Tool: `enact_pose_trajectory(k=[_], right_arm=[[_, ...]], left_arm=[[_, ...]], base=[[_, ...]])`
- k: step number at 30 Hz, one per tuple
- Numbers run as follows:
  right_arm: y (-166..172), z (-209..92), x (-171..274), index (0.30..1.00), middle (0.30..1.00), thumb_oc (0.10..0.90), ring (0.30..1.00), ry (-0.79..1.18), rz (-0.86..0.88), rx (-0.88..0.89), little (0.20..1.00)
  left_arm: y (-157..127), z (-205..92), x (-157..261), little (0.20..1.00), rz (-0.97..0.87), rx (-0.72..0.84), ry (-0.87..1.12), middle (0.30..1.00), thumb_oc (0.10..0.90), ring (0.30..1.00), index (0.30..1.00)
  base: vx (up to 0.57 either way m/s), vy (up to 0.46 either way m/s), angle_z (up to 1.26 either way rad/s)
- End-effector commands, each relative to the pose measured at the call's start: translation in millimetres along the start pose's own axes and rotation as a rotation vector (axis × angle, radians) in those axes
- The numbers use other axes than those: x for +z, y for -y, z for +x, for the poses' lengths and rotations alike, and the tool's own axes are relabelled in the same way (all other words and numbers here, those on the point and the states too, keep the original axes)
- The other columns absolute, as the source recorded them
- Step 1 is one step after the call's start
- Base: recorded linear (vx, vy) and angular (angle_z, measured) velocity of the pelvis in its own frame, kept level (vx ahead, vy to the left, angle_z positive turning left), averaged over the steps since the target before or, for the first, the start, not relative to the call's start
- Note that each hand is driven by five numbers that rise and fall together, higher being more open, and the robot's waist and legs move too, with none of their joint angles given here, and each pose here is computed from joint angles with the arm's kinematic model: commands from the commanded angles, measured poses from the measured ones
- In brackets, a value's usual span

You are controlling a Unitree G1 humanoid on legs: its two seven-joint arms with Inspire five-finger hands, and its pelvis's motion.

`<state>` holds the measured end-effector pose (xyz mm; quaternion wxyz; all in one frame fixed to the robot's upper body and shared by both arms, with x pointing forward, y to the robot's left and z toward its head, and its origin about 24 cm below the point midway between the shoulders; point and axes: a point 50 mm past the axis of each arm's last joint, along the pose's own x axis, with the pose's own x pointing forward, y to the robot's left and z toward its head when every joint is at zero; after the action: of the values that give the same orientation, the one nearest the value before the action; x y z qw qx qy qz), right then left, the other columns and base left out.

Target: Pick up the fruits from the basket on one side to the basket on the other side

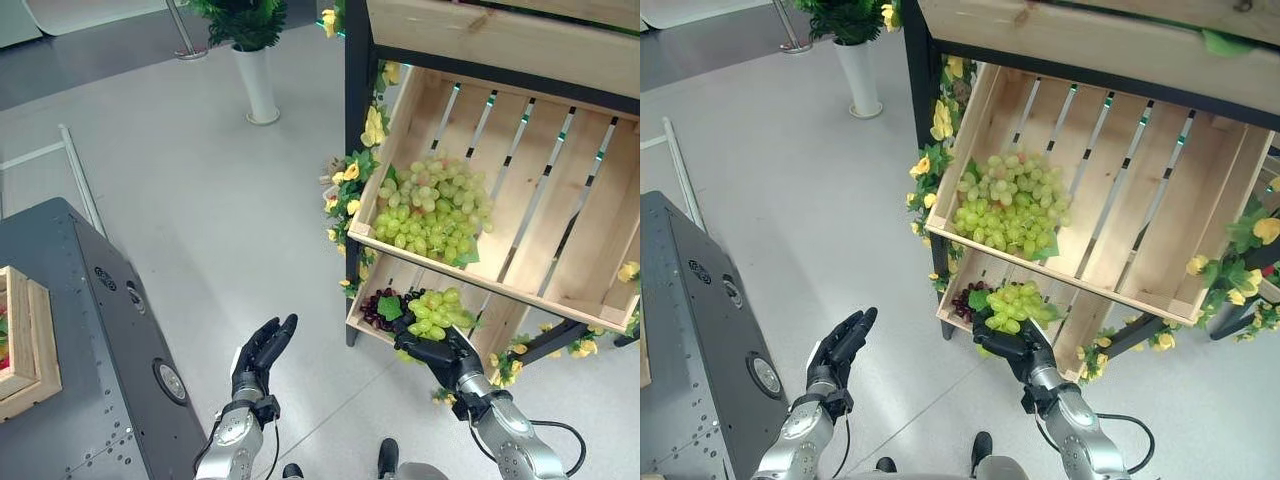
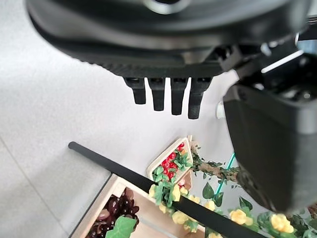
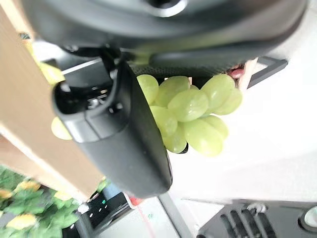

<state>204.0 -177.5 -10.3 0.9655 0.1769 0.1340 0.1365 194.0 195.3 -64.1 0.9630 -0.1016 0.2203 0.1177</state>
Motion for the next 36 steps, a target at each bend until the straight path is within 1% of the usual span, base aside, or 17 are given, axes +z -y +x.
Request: enact_pose_trajectory(k=[1, 4, 7, 11, 13, 14, 15, 16, 18, 20, 21, 24, 28, 29, 36], right_arm=[[-32, 10, 69, 0.300, 0.300, 0.400, 0.300, 0.312, -0.093, 0.268, 0.300], [-24, 7, 78, 0.300, 0.300, 0.400, 0.300, 0.310, -0.118, 0.292, 0.300], [-30, 17, 91, 0.300, 0.300, 0.400, 0.300, 0.324, -0.133, 0.341, 0.300], [-39, 22, 89, 0.300, 0.300, 0.400, 0.300, 0.317, -0.096, 0.389, 0.300], [-44, 16, 83, 0.300, 0.300, 0.400, 0.300, 0.304, -0.065, 0.466, 0.300], [-45, 16, 83, 0.300, 0.300, 0.400, 0.300, 0.303, -0.062, 0.476, 0.300], [-49, 12, 85, 0.300, 0.300, 0.400, 0.300, 0.309, -0.046, 0.538, 0.300], [-48, 11, 88, 0.300, 0.300, 0.400, 0.300, 0.319, -0.041, 0.552, 0.300], [-50, 6, 112, 0.300, 0.300, 0.400, 0.300, 0.408, -0.011, 0.633, 0.300], [-50, 3, 120, 0.300, 0.300, 0.400, 0.300, 0.447, -0.020, 0.646, 0.300], [-53, -2, 132, 0.300, 0.300, 0.400, 0.300, 0.498, -0.023, 0.667, 0.300], [-52, -7, 147, 0.300, 0.300, 0.400, 0.300, 0.556, -0.052, 0.662, 0.300], [-43, -14, 183, 0.300, 0.300, 0.400, 0.300, 0.659, -0.102, 0.610, 0.300], [-41, -15, 197, 0.300, 0.300, 0.400, 0.300, 0.693, -0.148, 0.580, 0.300], [-43, -15, 238, 0.300, 0.300, 0.400, 0.300, 0.754, -0.221, 0.545, 0.300]], left_arm=[[-6, 7, 31, 0.900, 0.024, -0.022, 0.144, 0.900, 0.800, 0.900, 0.900], [-7, 6, 30, 0.900, 0.007, -0.022, 0.152, 0.900, 0.800, 0.900, 0.900], [-4, 7, 35, 0.900, -0.003, -0.033, 0.177, 0.900, 0.800, 0.900, 0.900], [-1, 16, 45, 0.900, -0.004, -0.003, 0.189, 0.900, 0.800, 0.900, 0.900], [-5, 16, 45, 0.900, 0.011, 0.012, 0.192, 0.900, 0.800, 0.900, 0.900], [-6, 16, 45, 0.900, 0.012, 0.013, 0.191, 0.900, 0.800, 0.900, 0.900], [-10, 17, 42, 0.900, 0.024, 0.027, 0.184, 0.900, 0.800, 0.900, 0.900], [-12, 17, 42, 0.900, 0.028, 0.028, 0.183, 0.900, 0.800, 0.900, 0.900], [-20, 17, 40, 0.900, 0.040, 0.028, 0.180, 0.900, 0.800, 0.900, 0.900], [-23, 16, 38, 0.900, 0.039, 0.032, 0.172, 0.900, 0.800, 0.900, 0.900], [-25, 16, 33, 0.900, 0.038, 0.043, 0.162, 0.900, 0.800, 0.900, 0.900], [-28, 15, 28, 0.900, 0.042, 0.046, 0.144, 0.900, 0.800, 0.900, 0.900], [-25, 16, 22, 0.900, 0.060, 0.026, 0.122, 0.900, 0.800, 0.900, 0.900], [-23, 18, 22, 0.900, 0.067, 0.016, 0.116, 0.900, 0.800, 0.900, 0.900], [-17, 21, 18, 0.900, 0.083, -0.018, 0.088, 0.900, 0.800, 0.900, 0.900]], base=[[-0.01, -0.230, -0.12], [-0.03, -0.047, -0.23], [-0.04, 0.121, -0.49], [0.05, 0.142, -0.55], [0.08, 0.104, -0.70], [0.08, 0.098, -0.32], [0.05, 0.064, -0.17], [0.07, 0.085, -0.15], [0.06, 0.058, -0.04], [0.03, 0.040, -0.01], [0.03, 0.048, 0.01], [0.03, 0.051, -0.08], [0.02, 0.058, -0.14], [0.01, 0.053, -0.07], [0.01, 0.055, -0.07]])
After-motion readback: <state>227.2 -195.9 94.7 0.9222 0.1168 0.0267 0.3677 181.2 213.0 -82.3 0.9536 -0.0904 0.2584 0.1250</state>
